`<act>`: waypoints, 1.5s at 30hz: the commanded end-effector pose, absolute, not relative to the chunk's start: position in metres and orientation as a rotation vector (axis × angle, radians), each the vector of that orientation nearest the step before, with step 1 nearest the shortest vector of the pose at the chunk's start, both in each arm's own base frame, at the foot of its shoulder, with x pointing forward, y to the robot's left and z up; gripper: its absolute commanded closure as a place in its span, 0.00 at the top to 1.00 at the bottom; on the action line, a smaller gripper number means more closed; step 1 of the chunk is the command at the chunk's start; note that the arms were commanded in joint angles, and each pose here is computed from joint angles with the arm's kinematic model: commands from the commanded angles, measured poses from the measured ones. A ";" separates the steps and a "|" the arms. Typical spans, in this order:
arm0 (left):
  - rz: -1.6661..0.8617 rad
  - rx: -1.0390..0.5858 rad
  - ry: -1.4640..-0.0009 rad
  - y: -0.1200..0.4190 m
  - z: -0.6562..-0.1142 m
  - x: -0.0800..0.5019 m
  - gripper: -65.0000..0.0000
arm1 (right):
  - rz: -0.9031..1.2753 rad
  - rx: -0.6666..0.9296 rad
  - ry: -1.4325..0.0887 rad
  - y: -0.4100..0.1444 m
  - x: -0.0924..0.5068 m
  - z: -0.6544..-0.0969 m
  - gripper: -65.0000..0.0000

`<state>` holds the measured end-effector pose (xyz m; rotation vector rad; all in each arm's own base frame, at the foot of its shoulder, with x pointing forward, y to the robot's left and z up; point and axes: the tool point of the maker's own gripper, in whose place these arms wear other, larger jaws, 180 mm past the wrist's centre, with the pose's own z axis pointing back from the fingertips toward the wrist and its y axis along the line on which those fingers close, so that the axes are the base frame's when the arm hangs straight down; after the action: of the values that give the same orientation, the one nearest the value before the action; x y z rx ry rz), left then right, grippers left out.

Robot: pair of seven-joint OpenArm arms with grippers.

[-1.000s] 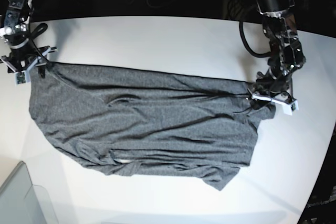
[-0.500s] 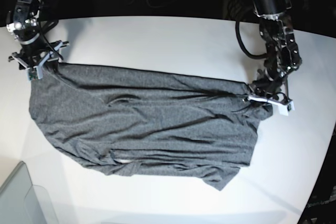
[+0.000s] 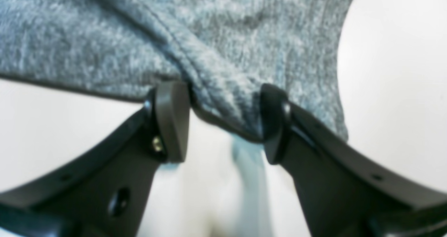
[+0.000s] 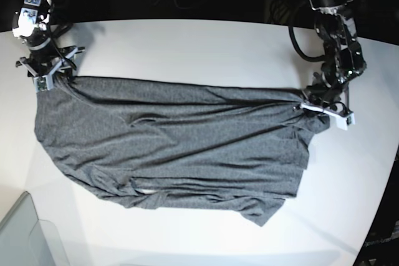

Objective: Layout the t-shirt on the table in an organized manner, then fold the t-shirt properly
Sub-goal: 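Drag both held corners away from the hem, unfolding the sleeves, then release the collar corners with both grippers and raise them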

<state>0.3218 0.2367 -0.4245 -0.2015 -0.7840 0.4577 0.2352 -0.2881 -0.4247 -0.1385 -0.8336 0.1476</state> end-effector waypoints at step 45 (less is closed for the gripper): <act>0.291 -0.023 -0.895 0.263 -0.355 0.238 0.00 | 0.224 -0.143 -0.722 -0.294 0.129 -0.401 0.00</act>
<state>0.2324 0.2567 -0.3668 -0.0460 -0.8496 0.3015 0.1261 -0.2872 -0.4110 -0.1214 -0.6954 0.2139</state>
